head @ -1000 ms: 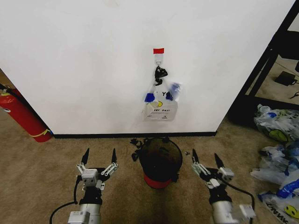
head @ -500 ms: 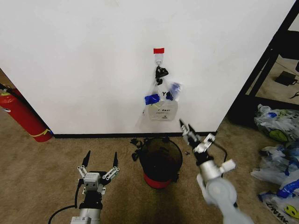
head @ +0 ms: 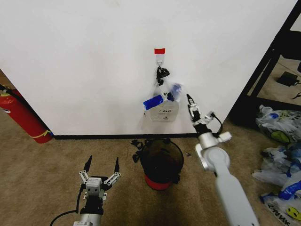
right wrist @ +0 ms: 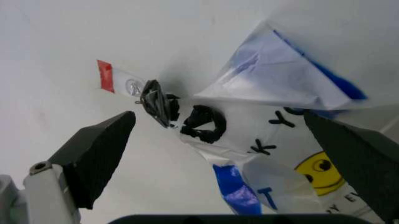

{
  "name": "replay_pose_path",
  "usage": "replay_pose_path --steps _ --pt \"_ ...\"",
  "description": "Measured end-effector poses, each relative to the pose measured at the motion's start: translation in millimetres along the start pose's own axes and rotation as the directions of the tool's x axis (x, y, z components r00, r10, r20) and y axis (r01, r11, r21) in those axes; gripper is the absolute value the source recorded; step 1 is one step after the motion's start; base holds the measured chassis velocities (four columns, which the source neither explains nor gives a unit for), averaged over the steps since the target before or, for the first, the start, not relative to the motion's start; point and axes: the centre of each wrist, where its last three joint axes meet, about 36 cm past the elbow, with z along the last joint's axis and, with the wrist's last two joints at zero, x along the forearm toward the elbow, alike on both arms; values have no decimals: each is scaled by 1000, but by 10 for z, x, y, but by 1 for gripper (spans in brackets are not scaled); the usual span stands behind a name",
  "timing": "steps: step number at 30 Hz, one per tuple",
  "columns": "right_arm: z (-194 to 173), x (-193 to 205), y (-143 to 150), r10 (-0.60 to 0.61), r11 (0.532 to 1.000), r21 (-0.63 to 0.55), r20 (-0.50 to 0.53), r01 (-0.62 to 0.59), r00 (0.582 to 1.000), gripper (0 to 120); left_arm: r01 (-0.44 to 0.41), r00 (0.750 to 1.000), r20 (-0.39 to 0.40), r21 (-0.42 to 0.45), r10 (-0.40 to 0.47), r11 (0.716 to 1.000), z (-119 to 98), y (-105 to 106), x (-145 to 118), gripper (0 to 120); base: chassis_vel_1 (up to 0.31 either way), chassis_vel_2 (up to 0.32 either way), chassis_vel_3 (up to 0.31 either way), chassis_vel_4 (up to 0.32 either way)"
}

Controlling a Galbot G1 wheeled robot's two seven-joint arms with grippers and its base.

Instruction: Pick up the garbage bag from the wall and place it over the trash bin.

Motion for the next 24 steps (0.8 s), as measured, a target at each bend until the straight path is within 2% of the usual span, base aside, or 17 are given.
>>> replay_pose_path --steps 5,24 --pt "44 -218 -24 -21 999 -30 -16 21 1000 100 -14 1000 6 -29 14 999 101 2 37 100 0 0 0 0" --pt "197 -787 -154 20 1000 -9 -27 -20 999 100 -30 999 20 -35 30 999 109 -19 16 100 0 0 0 0"
